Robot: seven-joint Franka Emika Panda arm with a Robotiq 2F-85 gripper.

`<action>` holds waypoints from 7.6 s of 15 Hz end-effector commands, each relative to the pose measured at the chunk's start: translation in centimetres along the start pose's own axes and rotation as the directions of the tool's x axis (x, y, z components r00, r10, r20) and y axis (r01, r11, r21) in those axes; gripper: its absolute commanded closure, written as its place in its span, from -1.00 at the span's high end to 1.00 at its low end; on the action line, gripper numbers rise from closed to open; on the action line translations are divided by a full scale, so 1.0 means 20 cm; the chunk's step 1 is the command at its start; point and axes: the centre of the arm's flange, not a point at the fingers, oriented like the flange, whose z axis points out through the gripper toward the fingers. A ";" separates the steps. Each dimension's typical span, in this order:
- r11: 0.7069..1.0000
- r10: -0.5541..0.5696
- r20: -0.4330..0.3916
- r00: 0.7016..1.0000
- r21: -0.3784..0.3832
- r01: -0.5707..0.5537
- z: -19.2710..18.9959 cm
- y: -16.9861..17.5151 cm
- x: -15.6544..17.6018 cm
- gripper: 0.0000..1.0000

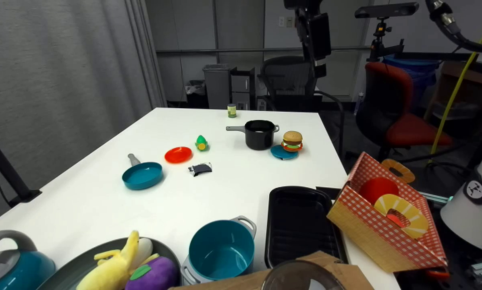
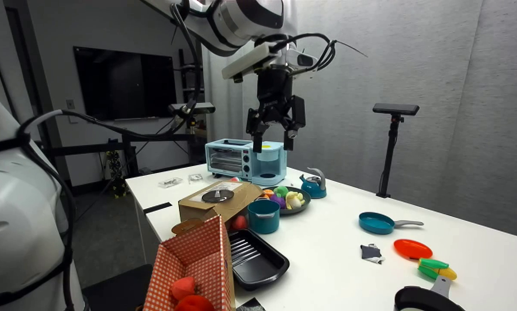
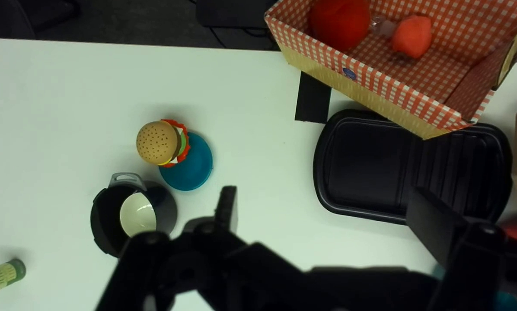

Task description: Pick the lid and put it on top of the blue pot

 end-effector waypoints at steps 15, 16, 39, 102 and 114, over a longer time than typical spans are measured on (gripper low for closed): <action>0.980 -0.153 -0.120 0.981 0.111 0.166 0.16 -0.37 0.17 1.00; 0.976 -0.170 -0.133 0.977 0.116 0.185 0.17 -0.38 0.17 1.00; 0.768 -0.577 -0.228 0.784 0.173 0.616 0.42 -0.94 0.28 1.00; 0.524 -0.632 -0.658 0.409 0.027 0.852 0.78 -1.36 0.21 -0.70; 0.650 -0.532 -0.679 0.507 0.056 0.758 0.71 -1.10 0.37 -0.91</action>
